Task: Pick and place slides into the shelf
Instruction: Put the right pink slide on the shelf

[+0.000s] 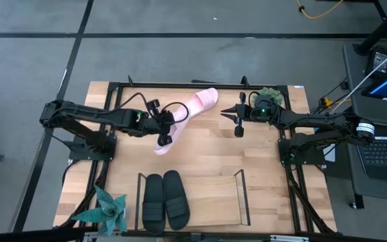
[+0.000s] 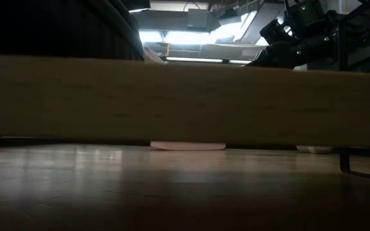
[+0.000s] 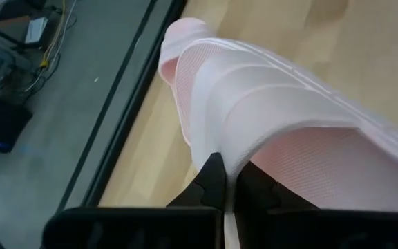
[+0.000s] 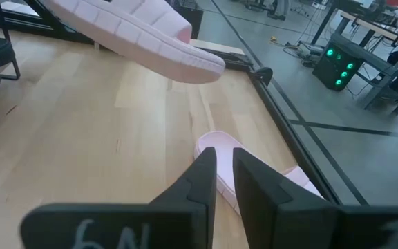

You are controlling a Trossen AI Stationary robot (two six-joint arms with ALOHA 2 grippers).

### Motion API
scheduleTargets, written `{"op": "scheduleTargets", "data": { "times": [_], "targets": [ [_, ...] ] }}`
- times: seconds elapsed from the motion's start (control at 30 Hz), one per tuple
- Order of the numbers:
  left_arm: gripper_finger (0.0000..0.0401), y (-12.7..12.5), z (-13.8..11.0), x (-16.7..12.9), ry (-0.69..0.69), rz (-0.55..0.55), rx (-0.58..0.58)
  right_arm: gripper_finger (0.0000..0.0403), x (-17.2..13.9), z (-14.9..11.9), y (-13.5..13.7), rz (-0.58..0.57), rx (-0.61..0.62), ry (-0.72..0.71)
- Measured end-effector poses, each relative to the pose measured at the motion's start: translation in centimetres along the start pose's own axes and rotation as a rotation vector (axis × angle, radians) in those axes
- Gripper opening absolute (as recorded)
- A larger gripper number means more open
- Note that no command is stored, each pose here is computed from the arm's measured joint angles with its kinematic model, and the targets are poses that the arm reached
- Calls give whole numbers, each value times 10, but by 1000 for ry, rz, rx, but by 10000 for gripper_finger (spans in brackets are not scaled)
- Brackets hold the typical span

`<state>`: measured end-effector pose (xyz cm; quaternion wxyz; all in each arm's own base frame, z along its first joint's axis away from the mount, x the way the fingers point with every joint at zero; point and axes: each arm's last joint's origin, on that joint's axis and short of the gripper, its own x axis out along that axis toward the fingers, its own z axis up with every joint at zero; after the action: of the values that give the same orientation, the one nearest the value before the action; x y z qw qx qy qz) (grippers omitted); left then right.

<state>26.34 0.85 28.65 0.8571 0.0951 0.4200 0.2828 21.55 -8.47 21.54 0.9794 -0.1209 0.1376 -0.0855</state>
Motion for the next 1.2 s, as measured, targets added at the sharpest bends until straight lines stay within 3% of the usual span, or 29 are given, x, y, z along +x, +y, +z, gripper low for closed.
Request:
{"op": "scheduleTargets", "data": {
  "times": [0.47, 0.7, 0.87, 0.97, 1.2],
  "targets": [
    [2, -6, 8, -4, -85, -20, -51, 53, 0, 0, 0, 0, 7, 0],
    [2, -1, 10, -2, -103, 86, -71, 53, 0, 6, 1, -4, 35, -52],
    [2, 4, 17, 16, -115, 140, -119, 53, 1, 15, 6, -31, -4, -127],
    [2, 8, 16, 33, -67, 172, -91, 53, 1, 21, 9, -56, -13, -164],
    [2, 12, 27, 62, -107, 135, -66, 53, 9, 46, 8, -33, 65, -80]
  ]
}}
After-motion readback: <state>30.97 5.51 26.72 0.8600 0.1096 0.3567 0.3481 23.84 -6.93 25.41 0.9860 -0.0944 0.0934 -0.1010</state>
